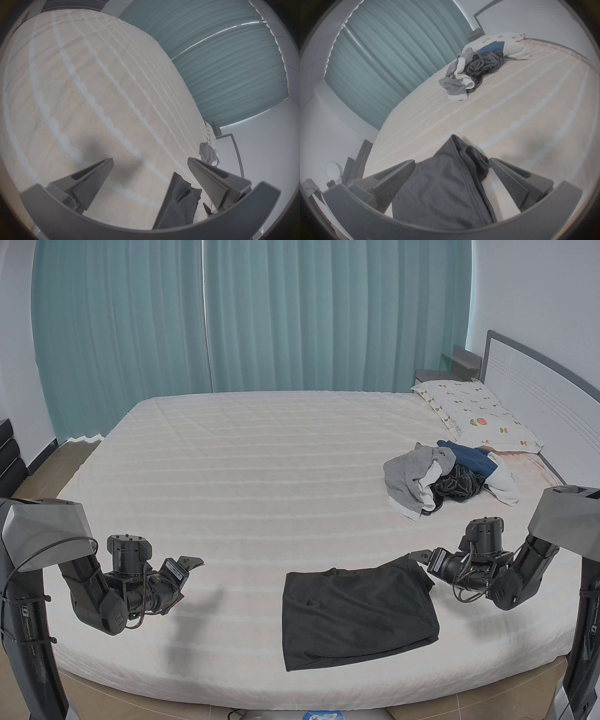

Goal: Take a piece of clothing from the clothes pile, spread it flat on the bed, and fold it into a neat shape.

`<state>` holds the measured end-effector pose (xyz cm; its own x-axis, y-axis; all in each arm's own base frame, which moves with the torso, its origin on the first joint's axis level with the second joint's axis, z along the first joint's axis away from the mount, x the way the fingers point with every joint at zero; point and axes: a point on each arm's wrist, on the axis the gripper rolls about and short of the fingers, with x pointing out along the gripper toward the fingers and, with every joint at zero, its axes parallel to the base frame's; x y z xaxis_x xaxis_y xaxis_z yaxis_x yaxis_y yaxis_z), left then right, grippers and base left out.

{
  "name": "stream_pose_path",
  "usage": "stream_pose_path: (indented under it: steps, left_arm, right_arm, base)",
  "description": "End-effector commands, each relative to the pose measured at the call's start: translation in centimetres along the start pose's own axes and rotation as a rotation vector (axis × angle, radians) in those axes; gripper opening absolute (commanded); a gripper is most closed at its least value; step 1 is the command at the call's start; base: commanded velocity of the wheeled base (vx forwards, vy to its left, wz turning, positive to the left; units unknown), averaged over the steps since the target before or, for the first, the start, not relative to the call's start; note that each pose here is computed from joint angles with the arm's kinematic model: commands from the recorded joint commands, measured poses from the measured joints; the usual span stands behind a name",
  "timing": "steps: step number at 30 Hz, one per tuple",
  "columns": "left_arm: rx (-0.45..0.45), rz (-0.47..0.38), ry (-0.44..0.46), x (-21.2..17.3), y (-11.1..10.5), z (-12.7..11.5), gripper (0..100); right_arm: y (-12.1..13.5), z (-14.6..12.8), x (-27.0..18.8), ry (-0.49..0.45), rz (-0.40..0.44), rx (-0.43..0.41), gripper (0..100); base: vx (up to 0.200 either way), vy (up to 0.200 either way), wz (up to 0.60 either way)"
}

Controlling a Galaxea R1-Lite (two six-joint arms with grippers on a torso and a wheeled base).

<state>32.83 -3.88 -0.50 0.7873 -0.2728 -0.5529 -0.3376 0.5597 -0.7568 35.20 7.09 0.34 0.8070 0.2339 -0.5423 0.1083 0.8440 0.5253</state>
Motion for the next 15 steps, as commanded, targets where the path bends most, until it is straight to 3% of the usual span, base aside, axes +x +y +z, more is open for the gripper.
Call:
stream_pose_path:
  steps: [1,5,15]
  left_arm:
    - [0.001,0.007,0.001,0.2,0.2,-0.2,100]
    - [0.001,0.007,0.001,0.2,0.2,-0.2,100]
    - [0.003,0.009,0.004,0.2,0.2,-0.3,100]
  right_arm:
    - [-0.7,-1.3,4.8,0.021,0.003,0.074,100]
    - [-0.3,-0.7,6.2,-0.008,0.027,0.138,100]
    - [-0.3,-0.7,7.3,-0.007,0.045,0.139,100]
  base:
    - [0.0,0.0,0.0]
    - [0.0,0.0,0.0]
    - [0.0,0.0,0.0]
